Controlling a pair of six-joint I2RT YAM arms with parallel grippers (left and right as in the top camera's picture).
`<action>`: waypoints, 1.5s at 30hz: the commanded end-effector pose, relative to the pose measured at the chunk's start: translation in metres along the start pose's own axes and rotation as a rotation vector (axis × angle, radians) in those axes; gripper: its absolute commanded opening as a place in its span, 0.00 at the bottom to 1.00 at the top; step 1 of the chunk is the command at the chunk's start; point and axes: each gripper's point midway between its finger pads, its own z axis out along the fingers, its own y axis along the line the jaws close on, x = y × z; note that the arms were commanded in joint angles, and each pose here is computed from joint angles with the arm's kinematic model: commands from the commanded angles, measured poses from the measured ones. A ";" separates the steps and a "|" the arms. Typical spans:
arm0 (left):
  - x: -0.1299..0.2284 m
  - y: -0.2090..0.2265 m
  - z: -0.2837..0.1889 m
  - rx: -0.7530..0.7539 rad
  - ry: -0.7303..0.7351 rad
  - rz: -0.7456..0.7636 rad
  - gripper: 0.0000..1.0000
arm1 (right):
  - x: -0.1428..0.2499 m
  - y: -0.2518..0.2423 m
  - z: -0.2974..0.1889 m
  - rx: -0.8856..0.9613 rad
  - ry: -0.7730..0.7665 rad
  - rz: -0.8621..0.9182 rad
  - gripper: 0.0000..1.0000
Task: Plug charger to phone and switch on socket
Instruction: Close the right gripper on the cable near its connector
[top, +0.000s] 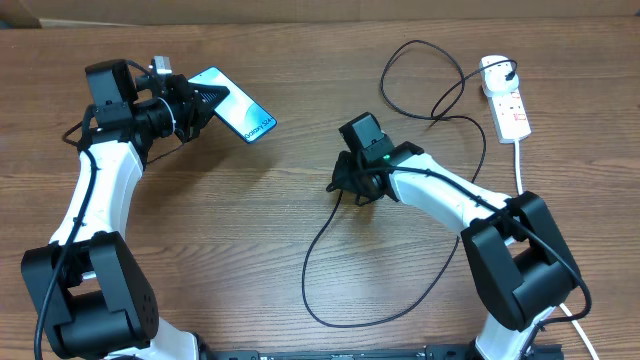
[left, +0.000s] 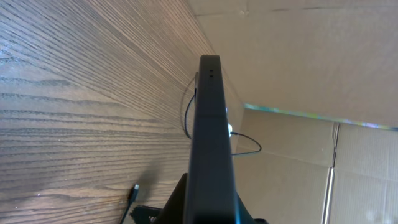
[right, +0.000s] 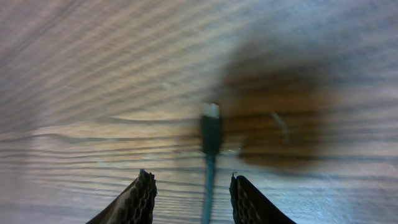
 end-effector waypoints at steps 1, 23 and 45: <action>0.006 -0.011 -0.001 0.037 0.033 0.034 0.04 | -0.005 -0.010 0.008 0.073 -0.043 0.032 0.40; 0.006 -0.011 -0.001 0.037 0.032 0.035 0.04 | -0.001 -0.009 0.021 0.061 -0.019 0.033 0.27; 0.009 -0.008 -0.001 0.023 0.039 0.014 0.04 | 0.002 -0.013 0.027 0.074 -0.006 0.037 0.17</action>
